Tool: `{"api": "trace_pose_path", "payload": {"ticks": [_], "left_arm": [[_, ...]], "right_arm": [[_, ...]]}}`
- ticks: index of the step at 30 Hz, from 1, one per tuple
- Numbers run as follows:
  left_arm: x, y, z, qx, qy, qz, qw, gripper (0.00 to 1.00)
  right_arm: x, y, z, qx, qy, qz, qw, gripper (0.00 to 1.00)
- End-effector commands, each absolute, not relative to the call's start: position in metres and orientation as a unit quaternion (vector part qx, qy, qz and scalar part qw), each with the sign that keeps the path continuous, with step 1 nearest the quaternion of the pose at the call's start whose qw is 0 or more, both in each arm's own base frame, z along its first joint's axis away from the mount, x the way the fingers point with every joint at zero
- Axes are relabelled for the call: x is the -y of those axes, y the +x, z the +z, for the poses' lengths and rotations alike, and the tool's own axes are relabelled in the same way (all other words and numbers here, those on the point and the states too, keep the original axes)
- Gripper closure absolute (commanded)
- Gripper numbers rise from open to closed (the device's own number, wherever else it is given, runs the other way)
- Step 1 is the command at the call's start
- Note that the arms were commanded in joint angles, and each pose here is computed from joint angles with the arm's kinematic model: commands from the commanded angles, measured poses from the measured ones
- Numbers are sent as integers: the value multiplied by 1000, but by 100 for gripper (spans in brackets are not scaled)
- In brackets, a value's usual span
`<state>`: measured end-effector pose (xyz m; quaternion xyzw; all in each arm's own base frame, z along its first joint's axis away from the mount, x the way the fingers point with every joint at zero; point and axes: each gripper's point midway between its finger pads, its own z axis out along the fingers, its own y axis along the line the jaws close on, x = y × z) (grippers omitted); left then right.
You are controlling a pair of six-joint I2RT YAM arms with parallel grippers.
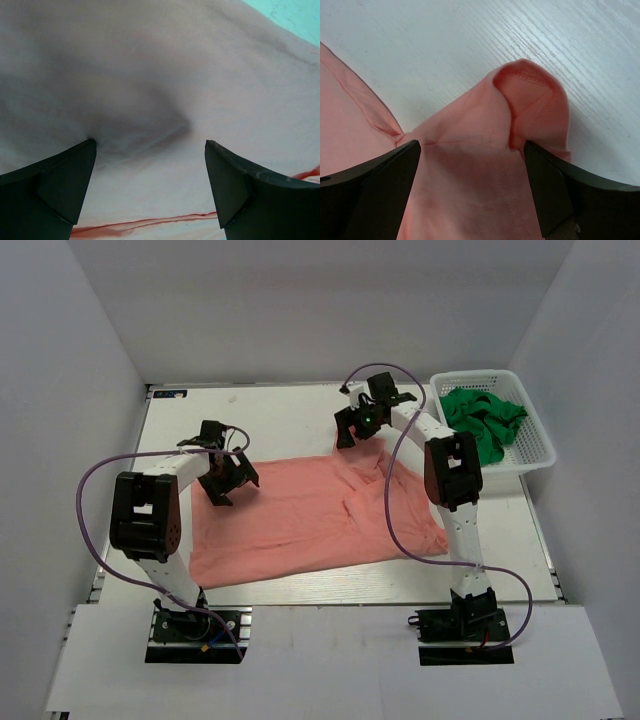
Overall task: Fold and stack the t-shirts
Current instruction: Grap the side of the flattened tshirt furthest away from the robot with both arms
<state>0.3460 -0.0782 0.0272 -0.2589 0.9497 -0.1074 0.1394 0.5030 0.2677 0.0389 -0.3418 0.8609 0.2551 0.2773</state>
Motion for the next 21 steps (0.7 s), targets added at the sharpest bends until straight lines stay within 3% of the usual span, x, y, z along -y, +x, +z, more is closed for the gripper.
{"api": "trace_pose_path", "payload": {"ticks": [1,9,19,21], "left_arm": [[75,348,23,-952,-257,-94,138,0],[77,346,17,-953,-257,-95,127,0],[77,349,20,-953,-257,-97,131,0],[77,349,20,-953,-257,-97,131,0]], "right_arm": [[-269,523,55,-848,-338,260,315,10],[-270,534,64,-837,-341,262,339,10],[-269,513,38,-841,-359,279,293,10],[-272,512,44,-835,-361,291,295,21]]}}
